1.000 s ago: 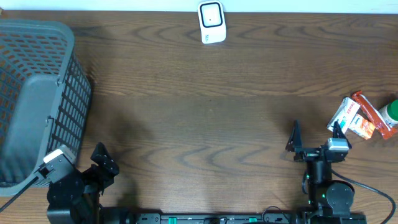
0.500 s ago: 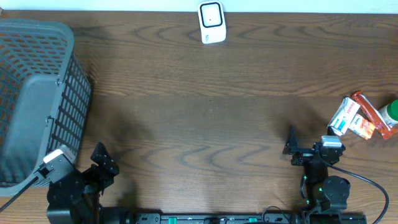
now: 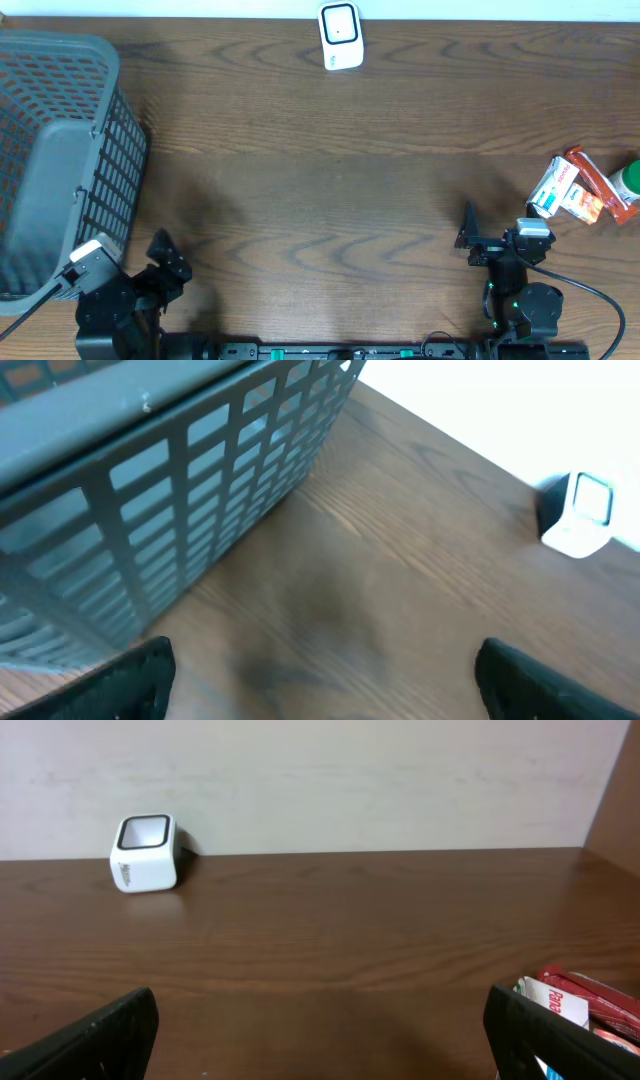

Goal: Scan the item barcode

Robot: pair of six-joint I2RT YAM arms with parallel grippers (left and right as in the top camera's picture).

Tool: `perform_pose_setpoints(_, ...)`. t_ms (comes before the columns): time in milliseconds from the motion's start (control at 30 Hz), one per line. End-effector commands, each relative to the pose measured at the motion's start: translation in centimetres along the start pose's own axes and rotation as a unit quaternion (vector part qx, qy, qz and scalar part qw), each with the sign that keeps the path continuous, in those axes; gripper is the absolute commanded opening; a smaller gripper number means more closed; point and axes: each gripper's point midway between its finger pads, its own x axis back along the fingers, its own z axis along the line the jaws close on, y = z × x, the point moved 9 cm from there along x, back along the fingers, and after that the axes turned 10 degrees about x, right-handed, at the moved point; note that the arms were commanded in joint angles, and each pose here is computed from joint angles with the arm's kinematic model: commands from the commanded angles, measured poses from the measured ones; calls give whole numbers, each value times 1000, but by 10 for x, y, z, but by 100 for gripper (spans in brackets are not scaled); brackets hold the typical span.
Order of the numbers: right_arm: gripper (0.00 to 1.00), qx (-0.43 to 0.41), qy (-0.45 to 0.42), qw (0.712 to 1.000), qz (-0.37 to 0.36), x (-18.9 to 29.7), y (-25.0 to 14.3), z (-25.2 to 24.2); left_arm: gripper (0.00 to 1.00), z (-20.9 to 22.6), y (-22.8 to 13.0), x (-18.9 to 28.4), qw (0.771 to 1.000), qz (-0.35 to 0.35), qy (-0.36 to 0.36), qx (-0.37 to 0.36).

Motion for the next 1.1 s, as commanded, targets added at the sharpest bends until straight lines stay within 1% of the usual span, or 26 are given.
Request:
perform_pose_setpoints(0, 99, -6, 0, 1000, 0, 0, 0, 1, 99, 1, 1, 2, 1000, -6, 2, 4)
perform_pose_setpoints(167, 99, -6, 0, 1000, 0, 0, 0, 1, 99, 3, -4, -1, 1000, 3, 0, 3)
perform_pose_setpoints(267, 99, -6, 0, 1000, 0, 0, 0, 1, 99, 4, -11, -13, 1000, 0, -4, 5)
perform_pose_setpoints(333, 99, -6, 0, 1000, 0, 0, 0, 1, 99, 4, -16, -26, 1000, -15, -16, 9)
perform_pose_setpoints(467, 99, -6, 1, 1000, 0, 0, 0, 1, 99, 2, -28, -57, 995, -69, -73, 26)
perform_pose_setpoints(633, 99, -6, 0, 1000, 0, 0, 0, 1, 98, -1, -44, -89, 973, -150, -170, 47)
perform_pose_setpoints(700, 99, -6, 0, 1000, 0, 0, 0, 1, 99, 1, -49, -95, 970, -160, -178, 49)
perform_pose_setpoints(833, 99, -6, 0, 1000, 0, 0, 0, 1, 99, 6, -58, -104, 972, -163, -167, 4)
perform_pose_setpoints(933, 99, -6, 0, 1000, 0, 0, 0, 1, 98, 4, -62, -105, 970, -159, -171, -67)
perform_pose_setpoints(1000, 99, -6, 0, 1000, 0, 0, 0, 1, 99, 5, -66, -107, 968, -155, -170, -101)
perform_pose_setpoints(1067, 99, -6, 0, 1000, 0, 0, 0, 1, 98, 10, -73, -111, 970, -144, -160, -112)
